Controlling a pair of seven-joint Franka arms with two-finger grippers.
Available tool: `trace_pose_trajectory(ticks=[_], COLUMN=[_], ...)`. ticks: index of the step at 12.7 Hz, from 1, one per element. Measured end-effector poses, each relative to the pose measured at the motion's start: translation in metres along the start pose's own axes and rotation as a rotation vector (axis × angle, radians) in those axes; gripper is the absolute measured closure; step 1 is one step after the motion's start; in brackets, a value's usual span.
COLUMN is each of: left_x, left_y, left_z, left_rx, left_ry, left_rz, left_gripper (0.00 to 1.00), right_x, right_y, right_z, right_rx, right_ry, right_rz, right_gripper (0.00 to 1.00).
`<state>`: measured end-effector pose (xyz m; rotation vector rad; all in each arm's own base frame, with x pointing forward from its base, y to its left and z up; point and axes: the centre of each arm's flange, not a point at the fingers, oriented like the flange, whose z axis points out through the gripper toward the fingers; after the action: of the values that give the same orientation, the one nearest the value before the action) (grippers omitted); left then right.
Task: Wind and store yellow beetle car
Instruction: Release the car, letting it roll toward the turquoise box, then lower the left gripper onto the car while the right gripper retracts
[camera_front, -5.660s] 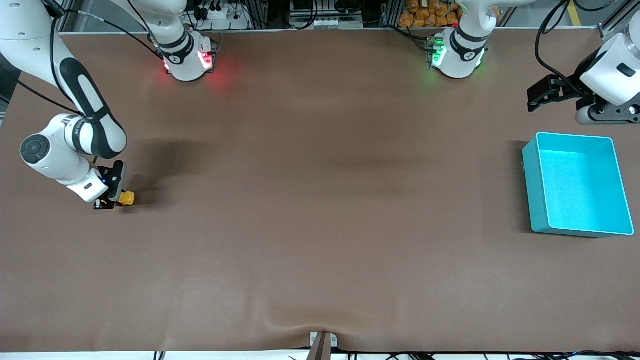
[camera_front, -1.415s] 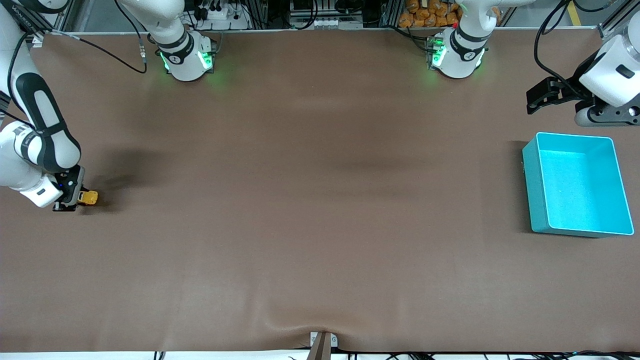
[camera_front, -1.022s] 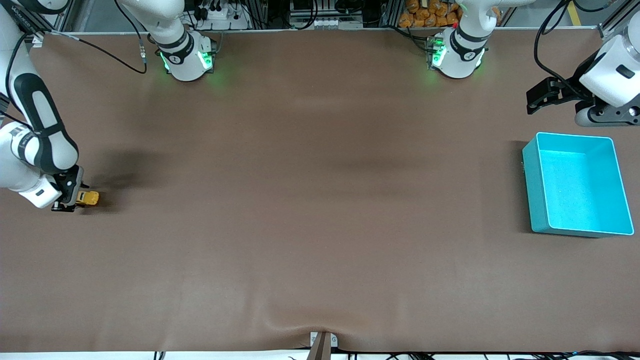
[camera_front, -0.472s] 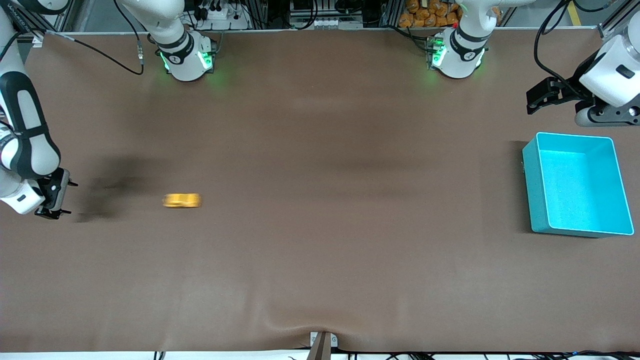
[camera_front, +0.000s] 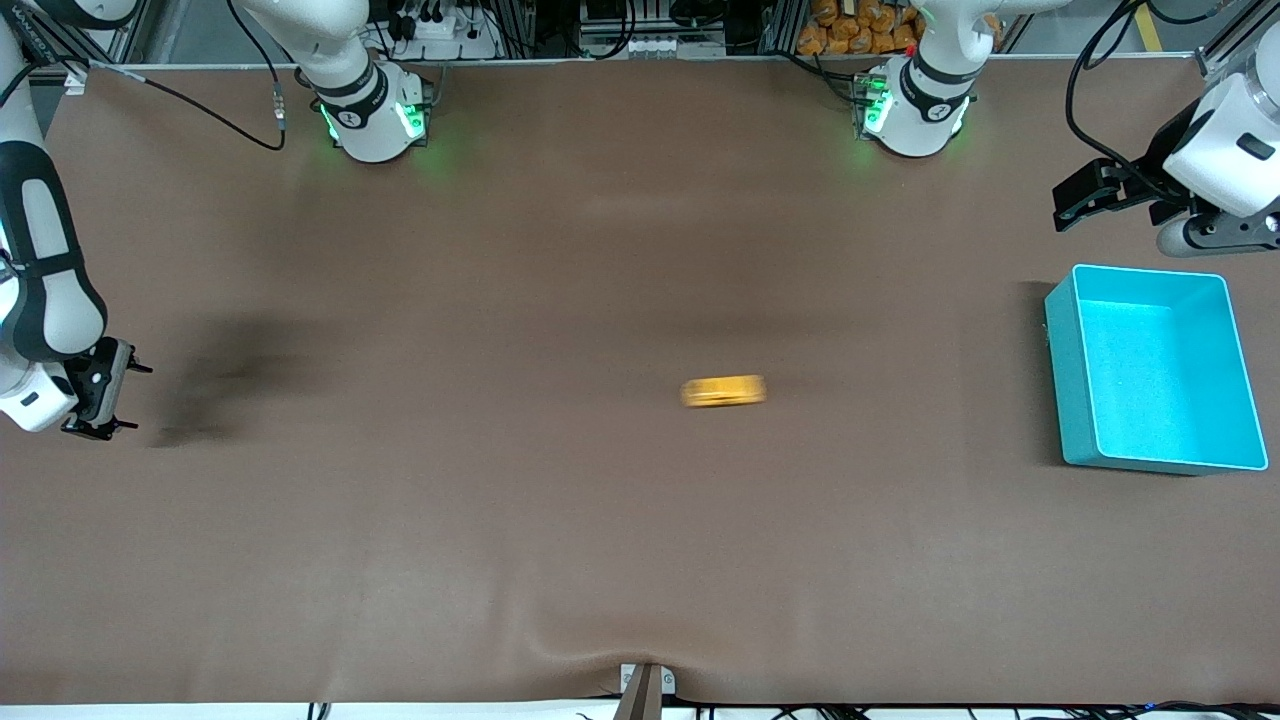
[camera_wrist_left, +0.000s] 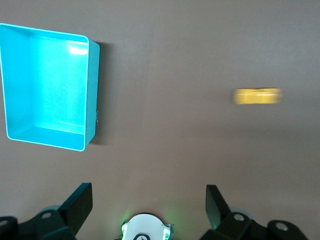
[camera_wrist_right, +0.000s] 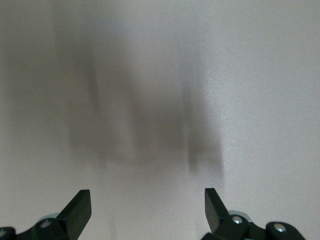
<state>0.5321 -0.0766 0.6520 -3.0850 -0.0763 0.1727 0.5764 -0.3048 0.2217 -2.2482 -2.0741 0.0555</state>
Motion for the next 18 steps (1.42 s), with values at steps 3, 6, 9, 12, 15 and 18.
trace_pose_trajectory(ticks=[3,6,9,12,15,18], left_x=[0.000,0.001,0.002,0.007,0.023,0.040], left_y=[0.000,0.000,0.000,-0.008,-0.027,-0.046], left_z=[0.000,0.005,0.012,0.035,0.087,0.150], left_rx=[0.000,0.002,0.005,0.013,0.017,0.014], left_ry=[0.000,-0.010,-0.026,-0.071,-0.107,-0.106], left_rz=[0.000,0.000,-0.007,-0.066,-0.178,-0.318], left_gripper=[0.00,0.00,0.00,0.00,0.00,0.00], right_x=[0.000,0.000,-0.001,0.004,0.032,0.078], right_y=[0.000,0.001,0.006,0.019,0.047,0.070], right_z=[0.001,0.001,-0.006,-0.031,-0.082,-0.125], right_rx=[-0.001,-0.001,-0.019,-0.032,-0.023,-0.047], right_ry=[0.003,0.004,0.003,0.064,0.099,0.105], right_rz=[0.003,0.003,0.009,0.073,0.178,0.288], right_gripper=[0.00,0.00,0.00,0.00,0.00,0.00])
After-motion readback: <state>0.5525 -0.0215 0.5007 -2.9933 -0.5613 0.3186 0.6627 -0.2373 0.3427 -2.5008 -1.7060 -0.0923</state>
